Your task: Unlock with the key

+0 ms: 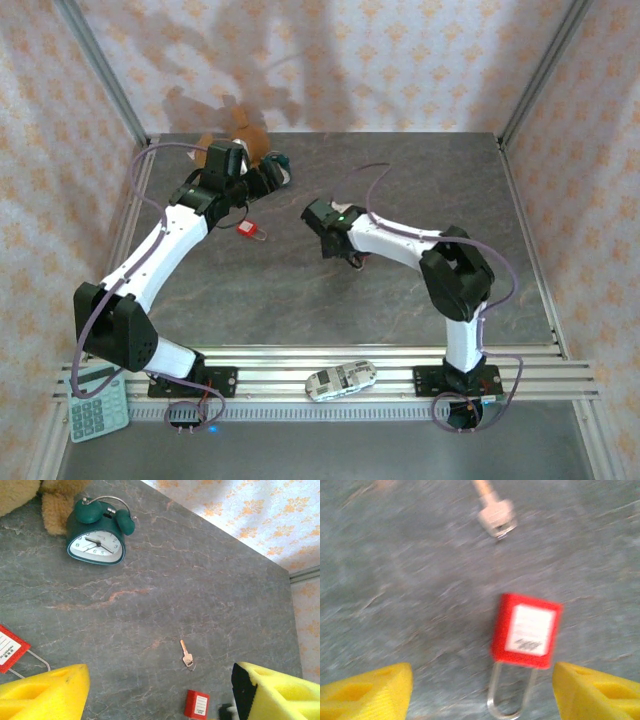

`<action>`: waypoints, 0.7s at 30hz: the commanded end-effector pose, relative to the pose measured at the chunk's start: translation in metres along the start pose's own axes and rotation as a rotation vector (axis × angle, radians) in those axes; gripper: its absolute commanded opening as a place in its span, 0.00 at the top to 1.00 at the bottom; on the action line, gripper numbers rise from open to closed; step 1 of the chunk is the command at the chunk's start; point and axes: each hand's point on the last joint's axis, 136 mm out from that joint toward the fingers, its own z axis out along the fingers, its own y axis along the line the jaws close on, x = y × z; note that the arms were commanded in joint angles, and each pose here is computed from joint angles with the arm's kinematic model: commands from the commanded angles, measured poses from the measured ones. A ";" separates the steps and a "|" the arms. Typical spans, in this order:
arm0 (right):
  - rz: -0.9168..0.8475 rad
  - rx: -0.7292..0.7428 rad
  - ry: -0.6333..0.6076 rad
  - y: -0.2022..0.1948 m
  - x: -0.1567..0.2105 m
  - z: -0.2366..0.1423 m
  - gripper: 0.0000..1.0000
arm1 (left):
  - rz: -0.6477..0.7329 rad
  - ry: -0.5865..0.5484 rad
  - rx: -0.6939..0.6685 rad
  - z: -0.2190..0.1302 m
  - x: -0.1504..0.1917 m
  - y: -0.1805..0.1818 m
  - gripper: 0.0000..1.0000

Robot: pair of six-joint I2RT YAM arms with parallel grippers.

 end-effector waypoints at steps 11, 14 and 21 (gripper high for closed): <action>0.167 -0.046 0.193 -0.012 0.023 0.049 0.37 | -0.001 0.017 -0.015 0.004 0.001 0.006 0.24; 0.168 -0.068 0.234 -0.014 0.028 0.053 0.41 | -0.009 0.029 -0.011 0.007 0.003 0.006 0.24; 0.177 -0.085 0.261 -0.023 0.026 0.055 0.56 | -0.017 0.039 0.008 0.008 0.006 0.003 0.25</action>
